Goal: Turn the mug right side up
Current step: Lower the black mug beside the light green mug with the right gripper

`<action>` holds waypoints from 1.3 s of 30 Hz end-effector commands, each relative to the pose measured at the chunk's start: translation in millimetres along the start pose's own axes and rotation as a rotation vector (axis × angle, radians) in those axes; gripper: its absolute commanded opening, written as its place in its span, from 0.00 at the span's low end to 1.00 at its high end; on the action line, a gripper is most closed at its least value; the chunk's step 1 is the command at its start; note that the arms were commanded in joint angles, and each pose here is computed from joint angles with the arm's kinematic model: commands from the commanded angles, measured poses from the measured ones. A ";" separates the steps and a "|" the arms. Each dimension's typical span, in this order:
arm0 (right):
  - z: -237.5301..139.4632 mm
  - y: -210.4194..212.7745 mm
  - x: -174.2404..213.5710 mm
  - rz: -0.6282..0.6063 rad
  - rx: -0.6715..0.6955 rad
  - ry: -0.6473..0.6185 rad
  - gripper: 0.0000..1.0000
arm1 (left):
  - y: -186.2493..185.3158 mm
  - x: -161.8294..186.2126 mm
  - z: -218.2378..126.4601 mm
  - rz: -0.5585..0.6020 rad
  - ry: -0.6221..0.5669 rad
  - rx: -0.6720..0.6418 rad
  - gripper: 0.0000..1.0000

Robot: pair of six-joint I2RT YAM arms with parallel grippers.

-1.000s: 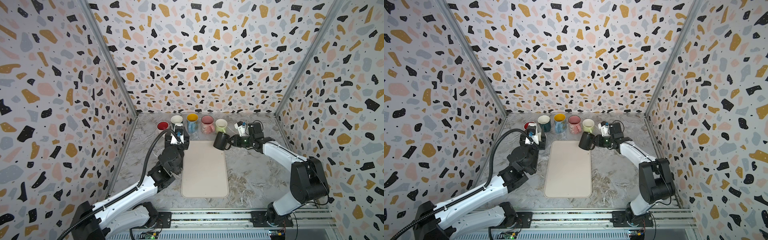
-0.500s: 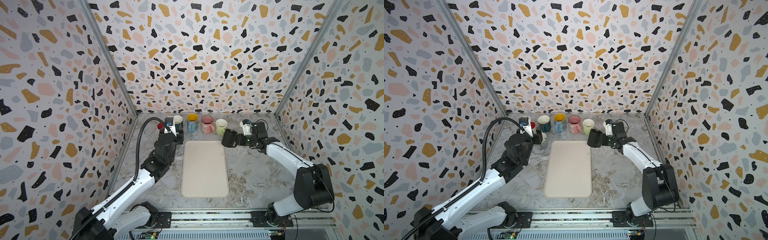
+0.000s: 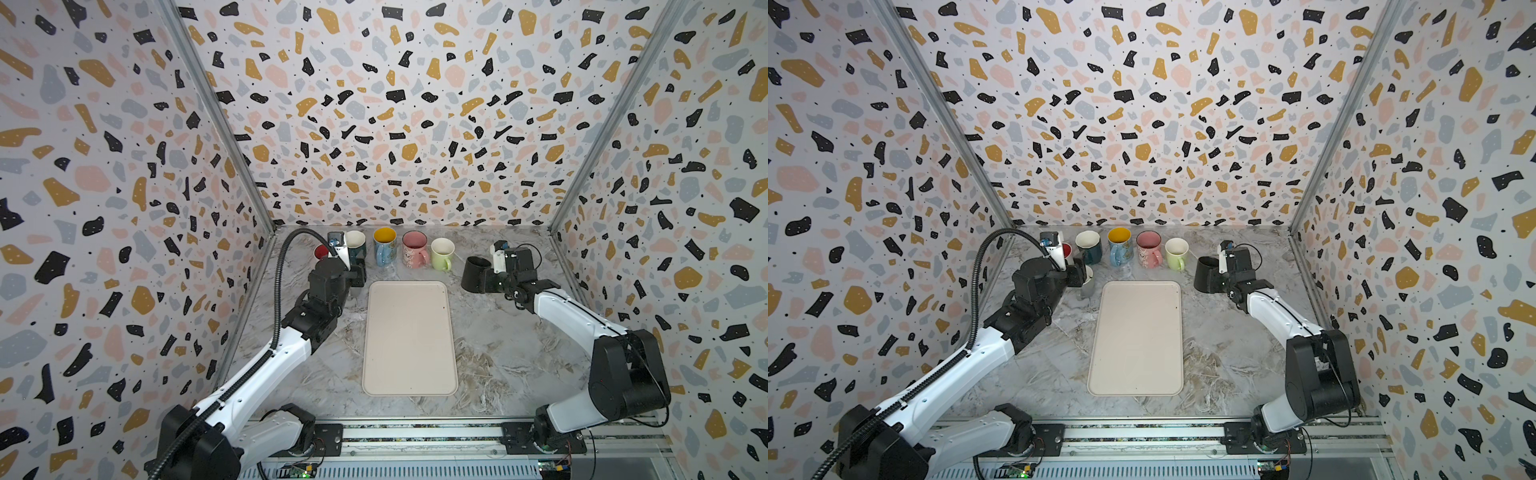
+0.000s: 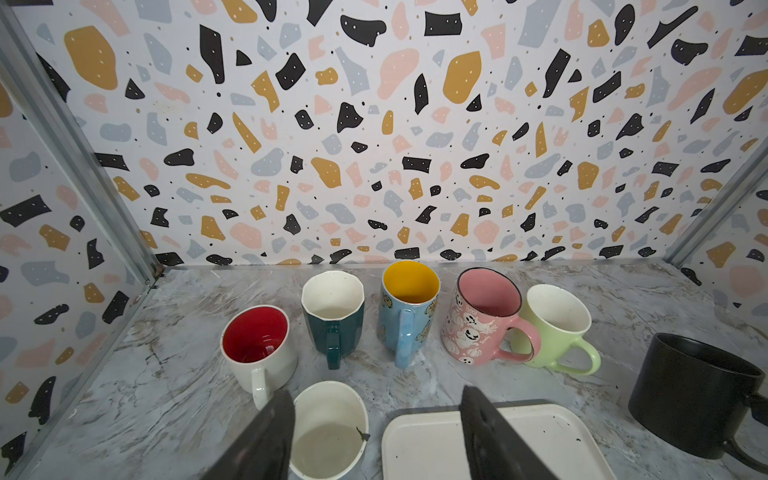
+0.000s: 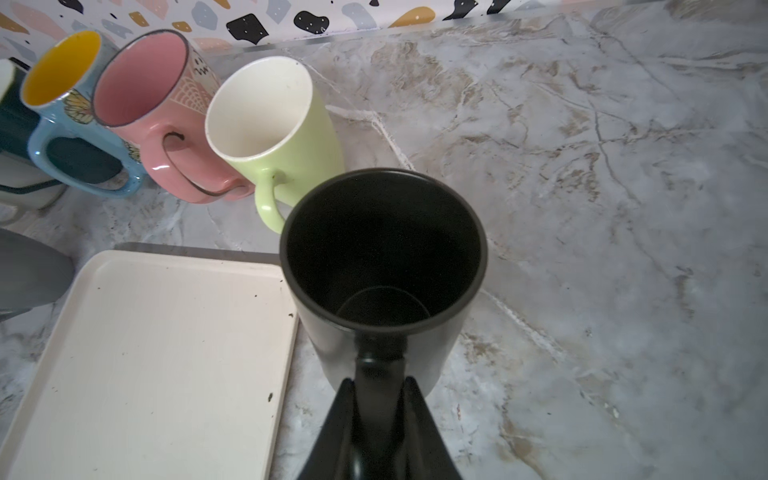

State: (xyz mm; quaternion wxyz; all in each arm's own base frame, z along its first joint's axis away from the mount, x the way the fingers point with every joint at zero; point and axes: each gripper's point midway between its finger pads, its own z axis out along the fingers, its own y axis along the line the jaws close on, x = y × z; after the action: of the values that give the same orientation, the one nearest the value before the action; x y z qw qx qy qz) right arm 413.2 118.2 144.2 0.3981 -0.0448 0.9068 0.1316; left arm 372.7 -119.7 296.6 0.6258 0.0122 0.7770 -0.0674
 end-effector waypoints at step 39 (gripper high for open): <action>73.8 -13.8 -34.4 -0.123 0.042 -0.215 0.06 | 7.5 -11.4 13.6 -0.085 -0.011 0.049 0.66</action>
State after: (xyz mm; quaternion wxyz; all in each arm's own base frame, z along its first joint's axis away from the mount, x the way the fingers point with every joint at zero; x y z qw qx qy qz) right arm 483.8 123.4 104.8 0.4917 -0.0811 0.8623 0.0896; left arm 386.6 -113.7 276.7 0.5994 0.0004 0.7942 -0.1001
